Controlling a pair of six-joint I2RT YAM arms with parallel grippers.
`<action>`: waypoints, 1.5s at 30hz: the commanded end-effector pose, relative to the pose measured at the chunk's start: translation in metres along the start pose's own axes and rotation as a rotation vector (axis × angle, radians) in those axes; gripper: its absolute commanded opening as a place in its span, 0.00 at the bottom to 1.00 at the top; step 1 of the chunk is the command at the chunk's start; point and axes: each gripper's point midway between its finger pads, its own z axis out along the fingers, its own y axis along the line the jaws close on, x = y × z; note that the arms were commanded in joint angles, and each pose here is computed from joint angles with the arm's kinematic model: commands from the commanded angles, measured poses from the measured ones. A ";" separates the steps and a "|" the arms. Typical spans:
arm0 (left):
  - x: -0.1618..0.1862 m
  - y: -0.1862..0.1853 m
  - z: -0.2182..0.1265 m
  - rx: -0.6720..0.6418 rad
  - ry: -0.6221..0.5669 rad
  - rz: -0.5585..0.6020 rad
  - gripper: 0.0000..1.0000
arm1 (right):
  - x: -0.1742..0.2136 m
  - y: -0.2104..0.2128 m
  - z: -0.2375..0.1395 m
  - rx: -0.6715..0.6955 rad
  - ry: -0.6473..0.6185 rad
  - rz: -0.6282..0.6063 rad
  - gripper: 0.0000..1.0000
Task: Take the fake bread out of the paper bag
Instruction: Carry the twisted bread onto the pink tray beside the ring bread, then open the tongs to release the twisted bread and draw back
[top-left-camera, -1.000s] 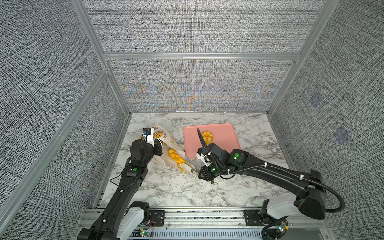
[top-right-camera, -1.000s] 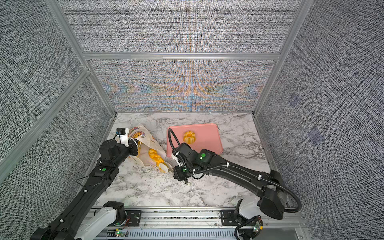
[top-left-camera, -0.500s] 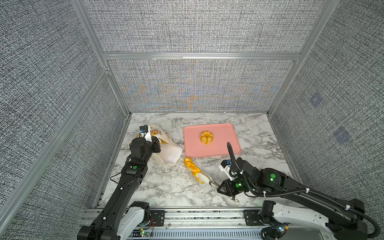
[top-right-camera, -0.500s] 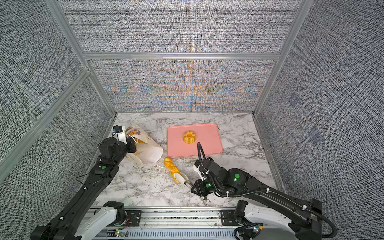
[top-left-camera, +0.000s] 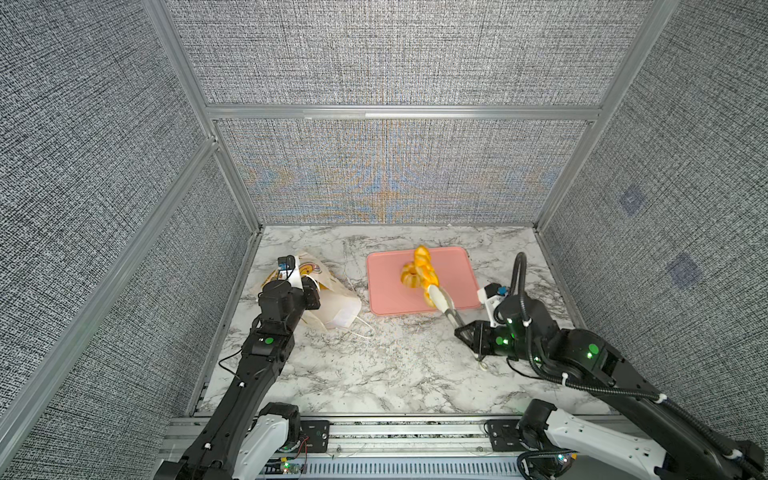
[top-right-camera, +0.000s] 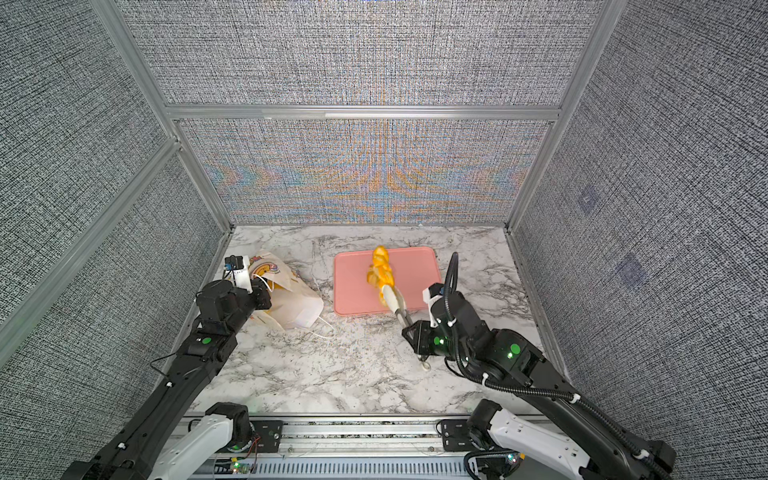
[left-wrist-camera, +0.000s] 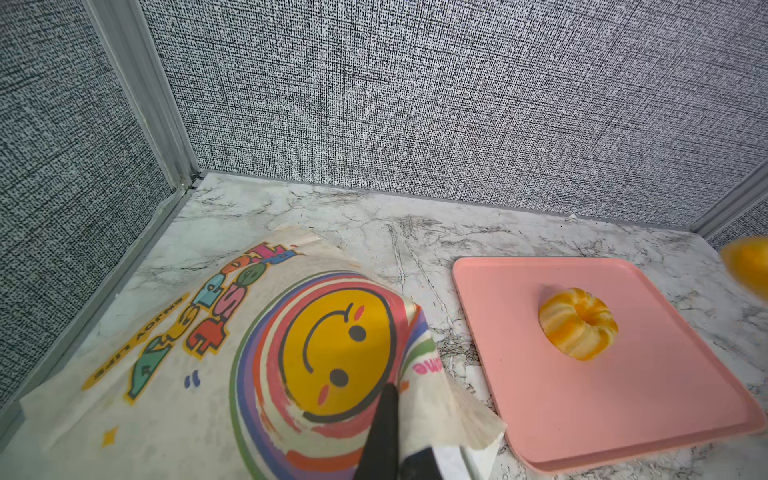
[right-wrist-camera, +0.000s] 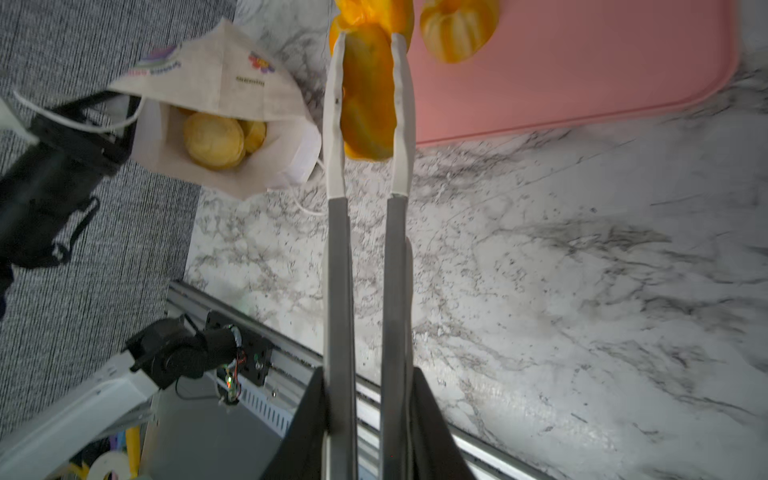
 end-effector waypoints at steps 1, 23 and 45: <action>0.002 0.000 -0.001 0.004 0.008 -0.010 0.00 | -0.027 -0.031 0.002 0.135 -0.037 -0.065 0.00; -0.001 -0.014 -0.004 0.078 0.003 -0.019 0.00 | -0.069 -0.152 0.102 0.418 0.226 -0.206 0.00; 0.000 -0.015 -0.005 0.089 0.005 -0.012 0.00 | -0.056 -0.166 0.100 0.498 0.337 -0.154 0.41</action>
